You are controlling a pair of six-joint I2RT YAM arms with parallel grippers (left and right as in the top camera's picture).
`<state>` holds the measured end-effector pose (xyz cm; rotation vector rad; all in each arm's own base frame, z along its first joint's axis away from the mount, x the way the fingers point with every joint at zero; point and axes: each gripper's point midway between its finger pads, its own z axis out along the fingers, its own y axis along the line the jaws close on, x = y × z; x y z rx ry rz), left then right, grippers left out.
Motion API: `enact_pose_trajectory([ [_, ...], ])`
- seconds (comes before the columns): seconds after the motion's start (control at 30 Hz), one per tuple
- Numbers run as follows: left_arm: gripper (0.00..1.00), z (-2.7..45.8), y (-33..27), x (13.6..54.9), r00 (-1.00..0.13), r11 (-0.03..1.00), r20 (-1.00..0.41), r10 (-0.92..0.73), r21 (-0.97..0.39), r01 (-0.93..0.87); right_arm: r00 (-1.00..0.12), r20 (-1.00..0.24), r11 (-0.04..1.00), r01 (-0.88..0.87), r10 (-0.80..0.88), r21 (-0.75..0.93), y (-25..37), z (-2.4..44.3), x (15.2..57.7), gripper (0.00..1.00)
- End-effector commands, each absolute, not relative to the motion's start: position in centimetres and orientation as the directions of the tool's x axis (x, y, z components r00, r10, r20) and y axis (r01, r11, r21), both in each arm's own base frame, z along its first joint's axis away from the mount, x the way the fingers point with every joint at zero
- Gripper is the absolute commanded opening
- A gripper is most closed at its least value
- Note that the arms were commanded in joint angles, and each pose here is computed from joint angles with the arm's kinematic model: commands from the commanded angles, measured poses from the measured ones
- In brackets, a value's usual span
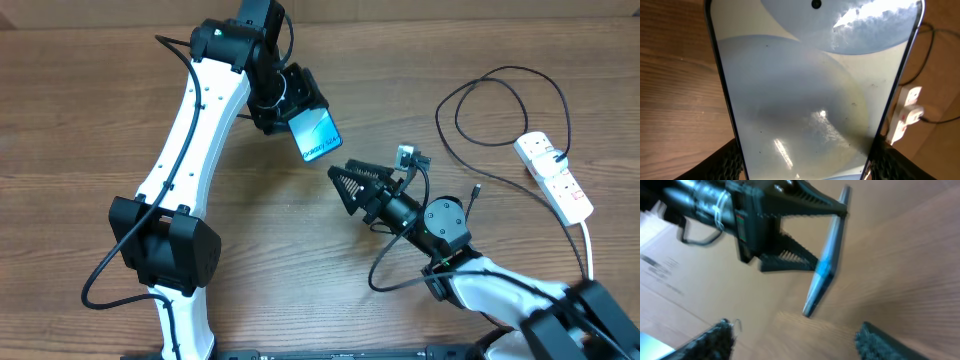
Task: Plug charger to phone and switch on socket
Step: 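Move the right gripper toward the phone held by the left gripper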
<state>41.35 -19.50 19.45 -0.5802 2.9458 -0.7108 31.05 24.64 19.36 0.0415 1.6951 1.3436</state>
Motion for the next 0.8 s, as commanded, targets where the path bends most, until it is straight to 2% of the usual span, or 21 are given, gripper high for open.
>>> enact_pose_trajectory([
  [0.0,0.33,21.2,-20.9,41.6,-0.912,0.788,0.023,-0.410,-0.494,-0.367,-0.518,-0.602,0.380,-0.476,0.608,0.793,24.5,19.5,32.7,0.72],
  [0.1,0.34,21.4,-22.2,41.4,-0.915,0.786,0.022,-0.402,-0.504,-0.358,-0.491,-0.600,0.396,-0.461,0.631,0.794,24.8,20.1,34.4,0.76],
  [0.33,0.34,21.4,-23.8,40.7,-0.924,0.791,0.025,-0.383,-0.508,-0.341,-0.430,-0.595,0.438,-0.414,0.679,0.798,24.4,21.5,37.1,0.76],
  [0.77,0.33,22.3,-25.9,40.6,-0.928,0.753,0.048,-0.369,-0.569,-0.329,-0.420,-0.591,0.489,-0.333,0.688,0.806,23.8,20.3,38.2,0.60],
])
